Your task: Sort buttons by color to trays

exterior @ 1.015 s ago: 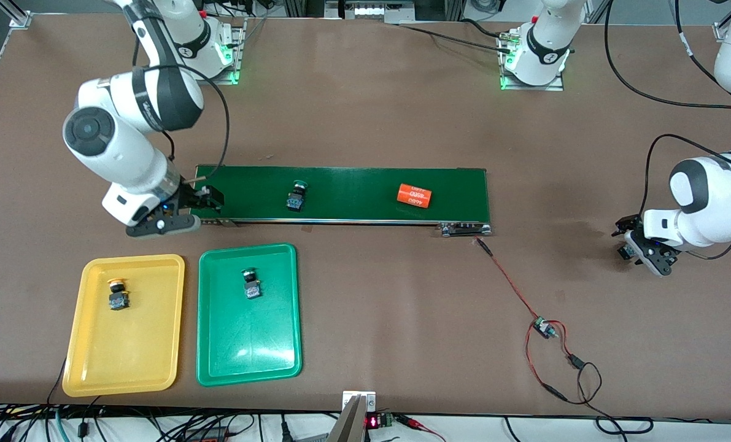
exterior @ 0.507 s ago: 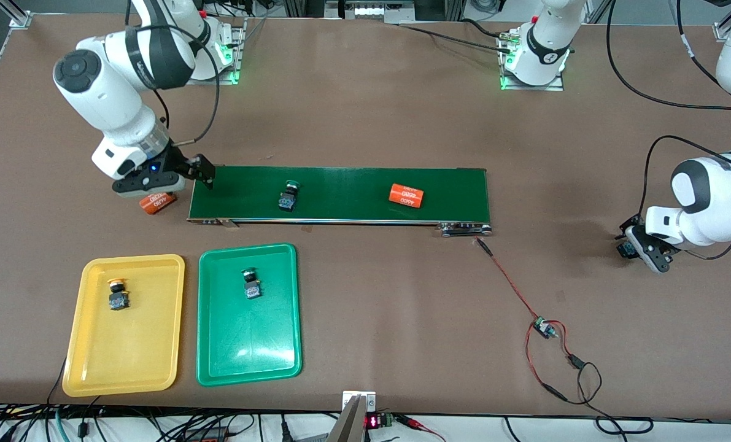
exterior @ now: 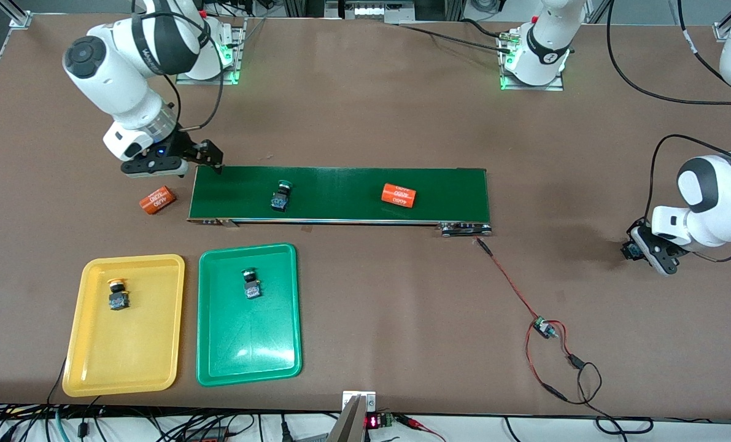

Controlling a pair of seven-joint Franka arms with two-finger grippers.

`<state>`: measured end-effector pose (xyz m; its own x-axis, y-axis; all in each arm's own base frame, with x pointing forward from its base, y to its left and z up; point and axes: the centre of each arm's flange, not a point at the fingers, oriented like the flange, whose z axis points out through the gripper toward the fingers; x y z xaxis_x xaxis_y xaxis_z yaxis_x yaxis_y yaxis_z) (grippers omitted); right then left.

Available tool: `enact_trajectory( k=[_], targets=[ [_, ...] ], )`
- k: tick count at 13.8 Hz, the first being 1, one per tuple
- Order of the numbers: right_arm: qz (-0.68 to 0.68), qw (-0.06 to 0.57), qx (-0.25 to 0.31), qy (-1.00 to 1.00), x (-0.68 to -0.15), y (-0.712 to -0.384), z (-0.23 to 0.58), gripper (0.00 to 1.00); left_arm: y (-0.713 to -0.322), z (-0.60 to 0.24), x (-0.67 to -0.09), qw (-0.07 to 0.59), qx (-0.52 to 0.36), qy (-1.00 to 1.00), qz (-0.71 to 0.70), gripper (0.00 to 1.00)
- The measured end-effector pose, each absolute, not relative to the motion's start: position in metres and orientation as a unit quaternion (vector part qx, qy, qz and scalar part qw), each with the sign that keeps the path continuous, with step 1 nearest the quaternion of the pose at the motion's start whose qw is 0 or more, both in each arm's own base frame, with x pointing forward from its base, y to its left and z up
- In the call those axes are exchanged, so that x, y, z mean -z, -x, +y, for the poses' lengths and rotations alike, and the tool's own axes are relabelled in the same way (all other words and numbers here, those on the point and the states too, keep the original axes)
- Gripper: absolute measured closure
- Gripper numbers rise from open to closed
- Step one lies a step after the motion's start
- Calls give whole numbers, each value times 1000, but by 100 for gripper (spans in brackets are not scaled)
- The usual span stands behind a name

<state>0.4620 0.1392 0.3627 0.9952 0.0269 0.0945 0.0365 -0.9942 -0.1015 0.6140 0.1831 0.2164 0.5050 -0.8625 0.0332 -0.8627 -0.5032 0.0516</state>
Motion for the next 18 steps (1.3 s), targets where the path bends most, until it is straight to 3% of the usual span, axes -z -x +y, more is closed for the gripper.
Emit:
enact_trajectory(
  k=[6, 11, 18],
  targets=[
    [3, 49, 35, 998, -316, -457, 179, 0, -619, 40, -296, 19, 52, -906, -421, 58],
    [14, 50, 37, 998, -280, -463, 199, 0, -597, -90, -307, 29, 55, -950, -307, 58],
    [20, 54, 43, 997, -274, -475, 211, 0, -548, -225, -301, 3, 66, -990, -123, 58]
  ],
)
